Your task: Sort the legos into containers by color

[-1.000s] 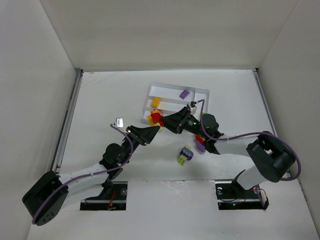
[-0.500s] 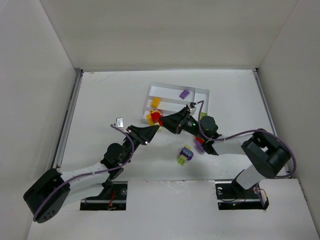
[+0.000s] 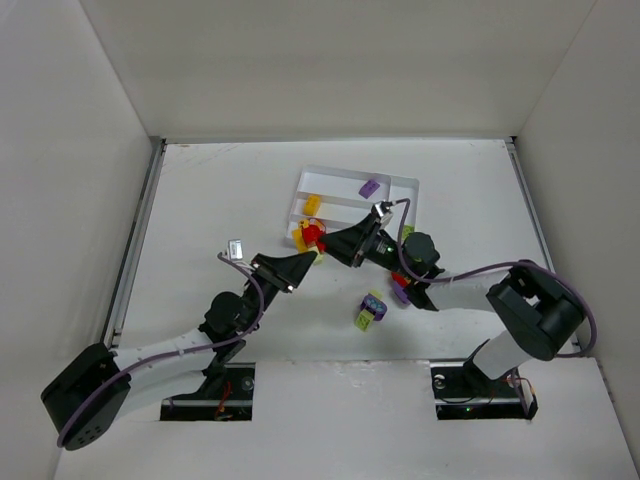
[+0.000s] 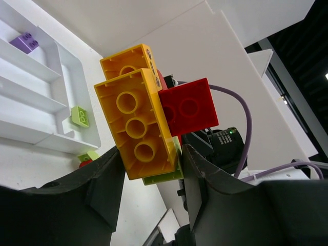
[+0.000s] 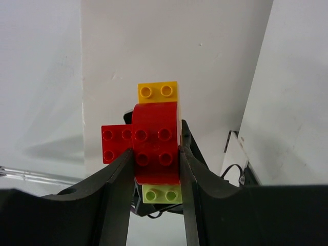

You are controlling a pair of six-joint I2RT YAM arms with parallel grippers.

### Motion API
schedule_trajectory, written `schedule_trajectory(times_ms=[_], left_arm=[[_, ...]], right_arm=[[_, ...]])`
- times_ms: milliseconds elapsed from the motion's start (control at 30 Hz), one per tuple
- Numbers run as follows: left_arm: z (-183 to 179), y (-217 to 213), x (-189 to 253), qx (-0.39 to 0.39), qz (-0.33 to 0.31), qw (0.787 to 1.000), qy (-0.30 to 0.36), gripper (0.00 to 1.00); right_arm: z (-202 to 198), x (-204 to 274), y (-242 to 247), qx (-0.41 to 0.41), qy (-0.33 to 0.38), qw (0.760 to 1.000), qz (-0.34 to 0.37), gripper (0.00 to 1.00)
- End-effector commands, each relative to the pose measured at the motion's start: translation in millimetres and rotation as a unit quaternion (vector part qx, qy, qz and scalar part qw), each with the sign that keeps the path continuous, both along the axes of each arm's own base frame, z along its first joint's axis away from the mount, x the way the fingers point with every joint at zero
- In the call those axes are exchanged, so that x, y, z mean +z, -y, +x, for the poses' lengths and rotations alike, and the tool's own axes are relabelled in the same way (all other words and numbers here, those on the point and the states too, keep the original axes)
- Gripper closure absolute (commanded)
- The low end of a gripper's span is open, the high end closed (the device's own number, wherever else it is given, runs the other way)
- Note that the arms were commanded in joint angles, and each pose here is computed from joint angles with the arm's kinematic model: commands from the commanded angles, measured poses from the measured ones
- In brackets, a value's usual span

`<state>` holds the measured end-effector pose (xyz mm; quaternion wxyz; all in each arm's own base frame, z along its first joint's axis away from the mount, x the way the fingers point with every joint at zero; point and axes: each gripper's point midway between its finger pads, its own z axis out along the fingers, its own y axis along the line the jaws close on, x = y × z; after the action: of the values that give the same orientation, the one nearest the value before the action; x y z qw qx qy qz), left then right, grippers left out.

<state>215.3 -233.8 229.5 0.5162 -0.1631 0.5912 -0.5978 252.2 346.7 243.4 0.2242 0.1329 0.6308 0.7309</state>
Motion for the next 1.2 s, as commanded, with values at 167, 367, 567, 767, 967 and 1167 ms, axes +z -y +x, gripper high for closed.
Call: schedule_trajectory(times_ms=[167,367,567,767,967,1167], left_arm=[[-13,-12,39,-0.002,-0.065,0.997,0.048,0.87],[-12,-9,37,-0.004,-0.061,0.997,0.045,0.87],[-16,-9,45,-0.01,-0.066,0.996,0.056,0.87],[-12,-11,39,-0.005,-0.047,0.998,0.048,0.86],[-9,-8,28,-0.011,-0.023,0.999,0.034,0.86],[-8,-11,25,-0.015,-0.028,0.999,0.026,0.85]], right_arm=[[20,25,26,-0.058,0.069,0.996,-0.006,0.69],[22,28,26,-0.062,0.078,0.995,-0.014,0.69],[28,24,45,-0.084,0.081,0.993,-0.026,0.69],[53,-36,59,-0.12,0.06,0.972,-0.194,0.68],[79,-70,78,-0.14,0.083,0.909,-0.385,0.68],[97,-92,78,-0.116,0.117,0.845,-0.509,0.68]])
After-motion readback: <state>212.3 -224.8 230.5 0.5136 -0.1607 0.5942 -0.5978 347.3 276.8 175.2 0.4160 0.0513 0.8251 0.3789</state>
